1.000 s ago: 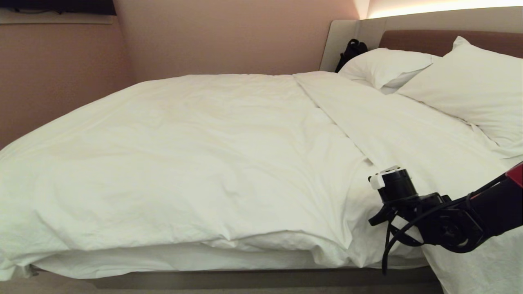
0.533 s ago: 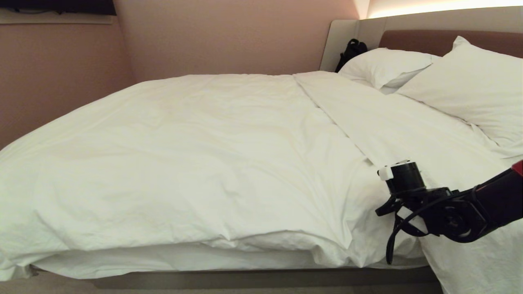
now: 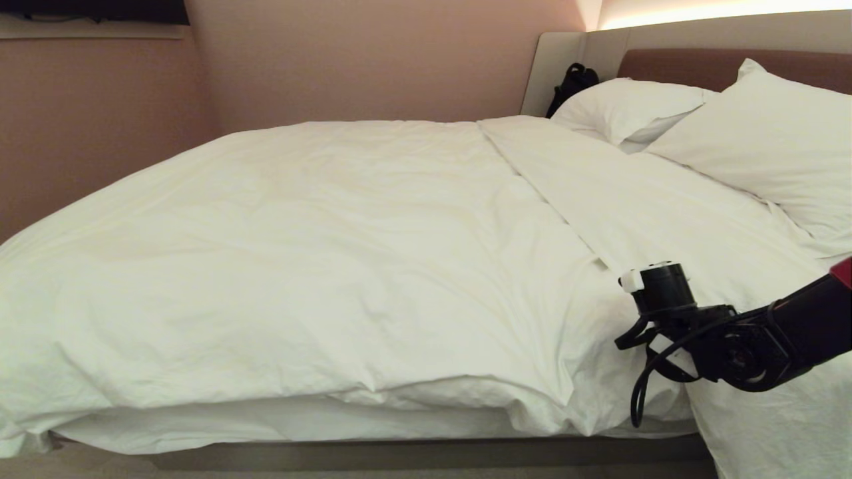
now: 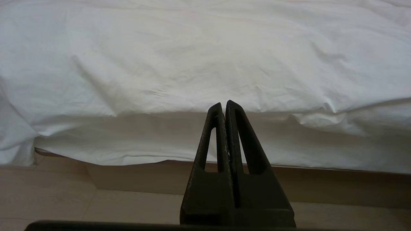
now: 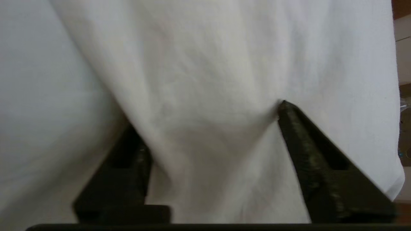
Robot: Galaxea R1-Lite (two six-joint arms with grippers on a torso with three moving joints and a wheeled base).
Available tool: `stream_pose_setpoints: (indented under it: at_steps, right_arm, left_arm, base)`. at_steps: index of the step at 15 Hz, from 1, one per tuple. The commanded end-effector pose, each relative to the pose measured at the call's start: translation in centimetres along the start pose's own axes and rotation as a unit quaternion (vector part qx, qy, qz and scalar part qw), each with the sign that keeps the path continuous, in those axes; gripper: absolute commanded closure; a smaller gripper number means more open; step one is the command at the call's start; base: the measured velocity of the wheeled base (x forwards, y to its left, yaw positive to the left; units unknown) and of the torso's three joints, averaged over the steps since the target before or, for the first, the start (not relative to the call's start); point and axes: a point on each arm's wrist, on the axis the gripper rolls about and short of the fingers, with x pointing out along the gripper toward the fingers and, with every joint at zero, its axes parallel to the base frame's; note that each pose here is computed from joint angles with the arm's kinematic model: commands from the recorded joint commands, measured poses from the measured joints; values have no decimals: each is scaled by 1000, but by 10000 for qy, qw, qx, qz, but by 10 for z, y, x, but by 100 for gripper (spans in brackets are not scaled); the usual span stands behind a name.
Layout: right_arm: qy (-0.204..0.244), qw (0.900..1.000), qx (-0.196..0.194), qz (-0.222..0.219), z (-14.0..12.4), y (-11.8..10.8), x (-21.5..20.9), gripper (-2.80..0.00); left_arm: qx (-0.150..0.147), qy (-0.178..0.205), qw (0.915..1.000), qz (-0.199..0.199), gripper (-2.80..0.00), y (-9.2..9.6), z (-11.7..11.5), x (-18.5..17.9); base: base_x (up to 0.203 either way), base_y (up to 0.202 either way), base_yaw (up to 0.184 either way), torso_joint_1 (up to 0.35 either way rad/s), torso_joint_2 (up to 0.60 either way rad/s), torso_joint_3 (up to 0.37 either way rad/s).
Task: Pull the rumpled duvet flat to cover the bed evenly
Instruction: Flatten the corners of the folded blanket
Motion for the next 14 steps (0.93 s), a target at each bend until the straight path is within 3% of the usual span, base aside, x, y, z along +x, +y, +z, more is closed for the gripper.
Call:
stream_pose_setpoints:
  at_steps: [1, 5, 11, 14]
  right_arm:
    - [-25, 10000, 22, -18, 1, -1, -2, 0]
    - [-107, 9999, 108, 4, 4, -6, -7, 0]
    - [-944, 9924, 631, 481, 28, -32, -66, 0]
    - [-1137, 9891, 662, 665, 29, -31, -82, 0]
  left_arm:
    - [-5, -6, 10000, 7, 0, 0, 0, 0]
    - [-5, 2, 10000, 8, 0, 0, 0, 0]
    - [-5, 2, 10000, 8, 0, 0, 0, 0]
    - [-5, -1, 10000, 7, 0, 0, 0, 0]
  base:
    - [0, 0, 0, 0, 0, 0]
    - [0, 0, 0, 0, 0, 0]
    - [0, 0, 0, 0, 0, 0]
    - [0, 0, 0, 0, 0, 0]
